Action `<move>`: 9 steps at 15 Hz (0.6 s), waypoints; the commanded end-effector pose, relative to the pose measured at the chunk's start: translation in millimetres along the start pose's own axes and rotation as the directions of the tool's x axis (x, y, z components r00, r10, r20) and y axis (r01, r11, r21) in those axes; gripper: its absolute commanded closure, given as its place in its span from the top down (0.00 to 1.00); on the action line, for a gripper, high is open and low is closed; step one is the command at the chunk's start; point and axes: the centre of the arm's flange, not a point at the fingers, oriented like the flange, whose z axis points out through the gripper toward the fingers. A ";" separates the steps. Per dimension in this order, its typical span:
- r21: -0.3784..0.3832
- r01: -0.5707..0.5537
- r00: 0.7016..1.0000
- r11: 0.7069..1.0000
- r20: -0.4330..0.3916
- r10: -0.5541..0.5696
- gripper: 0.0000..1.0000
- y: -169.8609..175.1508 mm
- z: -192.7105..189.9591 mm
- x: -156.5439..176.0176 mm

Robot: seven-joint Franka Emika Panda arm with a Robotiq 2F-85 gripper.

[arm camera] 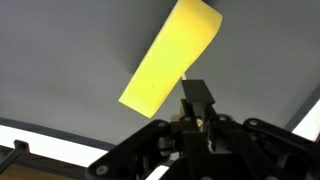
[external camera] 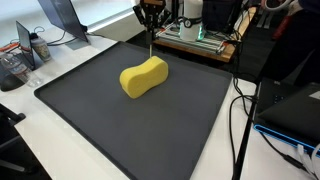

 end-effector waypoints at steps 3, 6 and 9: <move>-0.039 0.009 0.999 0.999 -0.039 -0.011 0.03 11.1 20.8 -9.2; -0.048 0.017 0.999 0.999 -0.046 -0.020 0.03 12.3 30.0 -10.4; -0.062 0.022 0.998 0.998 -0.060 -0.026 0.03 12.4 39.4 -8.6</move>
